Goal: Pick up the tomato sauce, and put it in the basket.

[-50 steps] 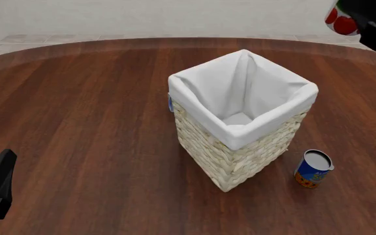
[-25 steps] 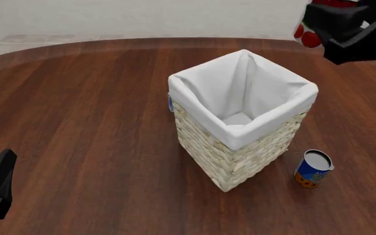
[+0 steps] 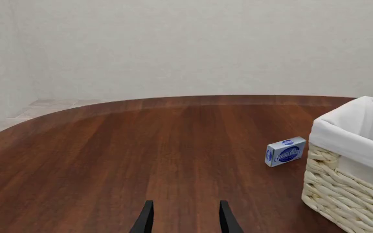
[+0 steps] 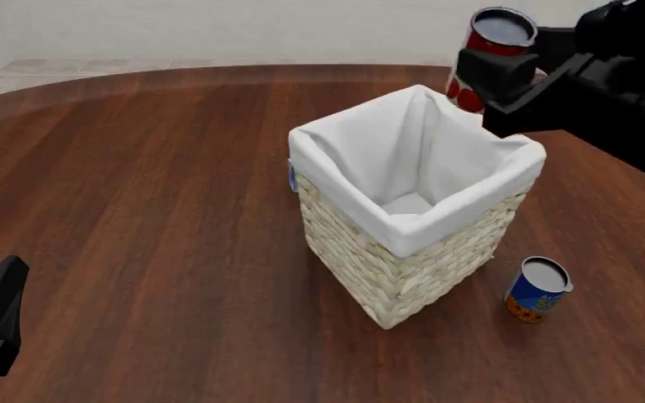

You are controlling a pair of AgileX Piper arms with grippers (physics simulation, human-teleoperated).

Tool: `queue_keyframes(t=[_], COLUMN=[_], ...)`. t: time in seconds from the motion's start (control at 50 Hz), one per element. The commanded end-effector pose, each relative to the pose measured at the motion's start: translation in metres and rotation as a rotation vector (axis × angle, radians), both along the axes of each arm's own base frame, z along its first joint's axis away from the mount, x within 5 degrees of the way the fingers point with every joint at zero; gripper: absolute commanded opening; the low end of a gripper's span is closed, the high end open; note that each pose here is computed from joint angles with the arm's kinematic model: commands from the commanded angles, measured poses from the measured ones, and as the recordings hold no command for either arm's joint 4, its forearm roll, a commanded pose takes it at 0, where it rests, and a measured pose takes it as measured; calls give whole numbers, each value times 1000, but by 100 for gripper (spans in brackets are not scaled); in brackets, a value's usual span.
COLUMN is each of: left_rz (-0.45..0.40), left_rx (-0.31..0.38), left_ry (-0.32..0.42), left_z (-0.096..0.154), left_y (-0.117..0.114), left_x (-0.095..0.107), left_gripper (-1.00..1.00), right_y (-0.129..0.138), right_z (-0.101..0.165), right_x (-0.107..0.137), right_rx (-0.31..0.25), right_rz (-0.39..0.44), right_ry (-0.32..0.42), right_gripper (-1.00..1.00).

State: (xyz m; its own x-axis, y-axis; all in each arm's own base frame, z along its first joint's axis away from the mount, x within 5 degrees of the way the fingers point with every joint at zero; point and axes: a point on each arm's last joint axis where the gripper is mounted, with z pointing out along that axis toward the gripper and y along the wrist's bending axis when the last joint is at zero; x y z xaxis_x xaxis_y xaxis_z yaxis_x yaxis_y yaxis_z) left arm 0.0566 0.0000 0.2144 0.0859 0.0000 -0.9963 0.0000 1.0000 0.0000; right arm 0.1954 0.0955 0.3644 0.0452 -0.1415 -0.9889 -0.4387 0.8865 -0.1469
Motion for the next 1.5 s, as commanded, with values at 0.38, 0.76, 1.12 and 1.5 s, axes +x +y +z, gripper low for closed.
queue_keyframes(t=[0.38, 0.76, 1.12, 1.5], left_rz=[0, 0, 0, 0], left_rx=[0, 0, 0, 0], left_ry=[0, 0, 0, 0], left_z=[0, 0, 0, 0], left_y=[0, 0, 0, 0], left_x=[0, 0, 0, 0], left_gripper=[100, 100, 100, 100], right_y=[26, 32, 40, 40], right_z=[-38, -64, -83, -95], right_x=[40, 58, 75, 86], right_rx=[34, 48, 36, 18], right_rz=[15, 0, -5, -22], right_ry=[94, 148, 193, 223], right_gripper=[-100, -100, -100, -100])
